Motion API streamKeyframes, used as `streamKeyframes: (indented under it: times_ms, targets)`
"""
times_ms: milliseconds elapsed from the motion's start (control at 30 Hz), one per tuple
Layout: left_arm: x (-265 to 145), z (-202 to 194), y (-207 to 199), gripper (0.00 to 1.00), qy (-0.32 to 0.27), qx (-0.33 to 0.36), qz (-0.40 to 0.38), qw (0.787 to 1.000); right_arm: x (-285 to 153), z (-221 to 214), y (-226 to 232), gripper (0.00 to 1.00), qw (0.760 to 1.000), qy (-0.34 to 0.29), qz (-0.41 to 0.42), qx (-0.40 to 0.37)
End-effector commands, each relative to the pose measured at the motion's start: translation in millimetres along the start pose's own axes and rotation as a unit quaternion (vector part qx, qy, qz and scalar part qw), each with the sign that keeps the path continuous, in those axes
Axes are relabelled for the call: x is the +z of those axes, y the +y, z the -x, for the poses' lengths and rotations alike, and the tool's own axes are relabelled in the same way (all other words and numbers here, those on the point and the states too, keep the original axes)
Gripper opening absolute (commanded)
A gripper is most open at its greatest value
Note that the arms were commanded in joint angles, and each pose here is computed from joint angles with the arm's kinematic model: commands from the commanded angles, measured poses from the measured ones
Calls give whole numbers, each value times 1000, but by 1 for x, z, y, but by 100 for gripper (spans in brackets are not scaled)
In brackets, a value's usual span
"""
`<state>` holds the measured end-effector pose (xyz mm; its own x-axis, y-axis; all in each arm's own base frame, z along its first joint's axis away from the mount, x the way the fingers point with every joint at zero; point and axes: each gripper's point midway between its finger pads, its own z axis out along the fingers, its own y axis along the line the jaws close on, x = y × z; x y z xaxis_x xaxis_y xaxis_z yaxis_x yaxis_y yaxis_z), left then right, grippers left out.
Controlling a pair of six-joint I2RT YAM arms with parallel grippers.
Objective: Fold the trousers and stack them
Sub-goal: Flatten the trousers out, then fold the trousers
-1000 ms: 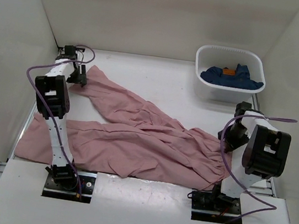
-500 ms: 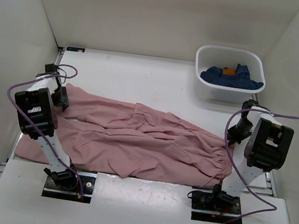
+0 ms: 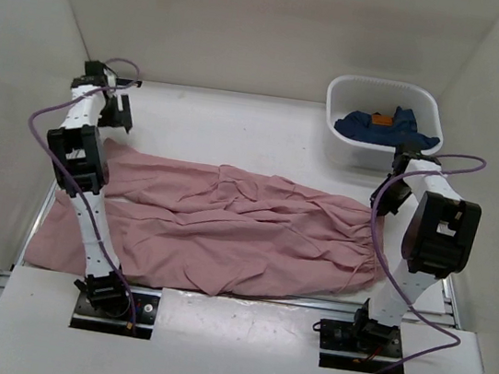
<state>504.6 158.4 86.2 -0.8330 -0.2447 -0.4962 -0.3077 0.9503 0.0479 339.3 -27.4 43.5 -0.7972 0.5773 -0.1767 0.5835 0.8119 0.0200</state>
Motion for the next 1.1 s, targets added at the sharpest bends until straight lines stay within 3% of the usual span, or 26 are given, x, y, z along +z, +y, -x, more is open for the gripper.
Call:
streamKeyframes:
  times_ms: [0,300,333,367,400,433,467,633,733,900,1000,1067]
  targets:
    - [27,-59,-16,100,115,11,-23,993,-3,7,-4,0,1000,-3,-12,-11]
    - [62,-119,8,100,184,20,38,982,-10,6,-7,0,1000,-7,-17,-7]
    - [62,-124,8,96,190,20,38,981,-15,9,-6,0,1000,-12,-15,-6]
    - [59,-124,6,90,190,19,32,981,-18,10,-8,0,1000,-18,-17,-6]
    - [57,-130,3,73,197,18,23,980,-20,11,-8,0,1000,-17,-18,-6]
    - [55,-131,3,21,197,18,23,980,-26,14,-6,0,1000,-25,-13,-5]
    - [48,-123,4,14,183,17,23,983,-29,15,-6,0,999,-30,-11,-5]
    - [16,-101,10,14,140,15,36,989,-53,26,-2,0,998,-56,3,-13]
    - [-26,-59,14,14,66,9,42,997,-82,38,-1,0,995,-96,18,-14]
    - [-135,-6,24,14,-70,-6,54,996,-123,44,-3,0,989,-137,45,-27]
    - [-195,0,34,14,-130,-15,71,989,-139,37,-19,0,986,-158,40,-40]
    - [-213,-7,44,14,-144,-23,87,986,-122,26,-37,0,990,-133,22,-32]
